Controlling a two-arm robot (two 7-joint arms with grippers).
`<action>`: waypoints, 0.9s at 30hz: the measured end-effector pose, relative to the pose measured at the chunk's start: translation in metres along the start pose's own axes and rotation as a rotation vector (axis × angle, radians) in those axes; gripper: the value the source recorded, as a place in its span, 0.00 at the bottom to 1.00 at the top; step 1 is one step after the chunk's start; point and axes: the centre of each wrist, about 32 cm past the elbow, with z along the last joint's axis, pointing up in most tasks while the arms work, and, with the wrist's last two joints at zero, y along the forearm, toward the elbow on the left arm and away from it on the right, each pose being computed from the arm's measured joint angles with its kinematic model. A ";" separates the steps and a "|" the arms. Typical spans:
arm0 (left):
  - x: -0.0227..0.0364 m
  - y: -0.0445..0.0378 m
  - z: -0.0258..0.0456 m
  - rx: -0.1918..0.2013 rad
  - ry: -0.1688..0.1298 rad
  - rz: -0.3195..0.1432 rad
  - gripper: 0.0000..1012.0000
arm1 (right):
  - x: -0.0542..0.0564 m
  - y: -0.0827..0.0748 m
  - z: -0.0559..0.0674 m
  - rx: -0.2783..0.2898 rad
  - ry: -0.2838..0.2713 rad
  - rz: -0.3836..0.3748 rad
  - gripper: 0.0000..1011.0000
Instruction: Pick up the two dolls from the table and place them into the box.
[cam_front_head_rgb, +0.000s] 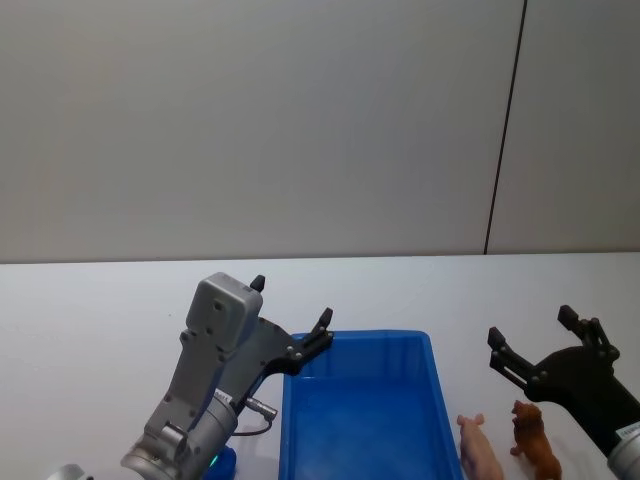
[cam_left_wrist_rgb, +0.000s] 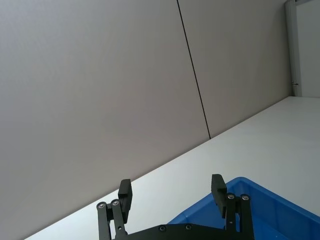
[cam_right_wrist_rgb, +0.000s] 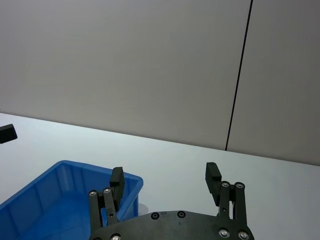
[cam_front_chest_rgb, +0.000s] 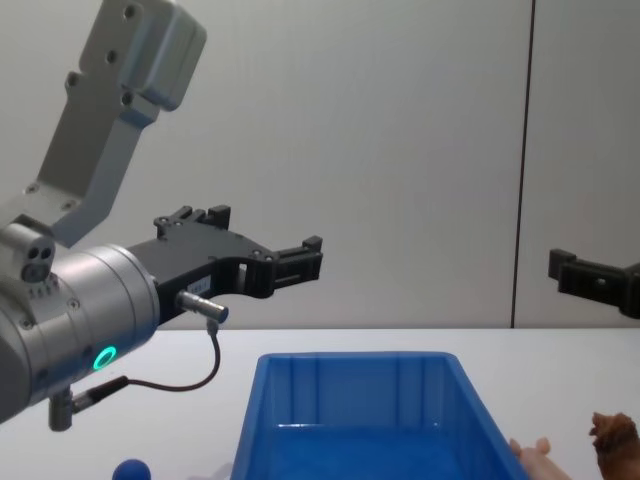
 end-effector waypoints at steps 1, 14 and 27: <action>0.0000 0.0000 0.0000 0.000 0.000 0.000 0.99 | 0.000 0.000 0.000 0.000 0.000 0.000 0.99; 0.0000 0.0000 0.0000 0.000 0.000 0.000 0.99 | 0.004 -0.002 -0.001 -0.014 0.005 -0.005 0.99; 0.0000 0.0000 0.0000 0.000 0.000 0.000 0.99 | 0.013 -0.013 -0.009 -0.114 0.039 -0.034 0.99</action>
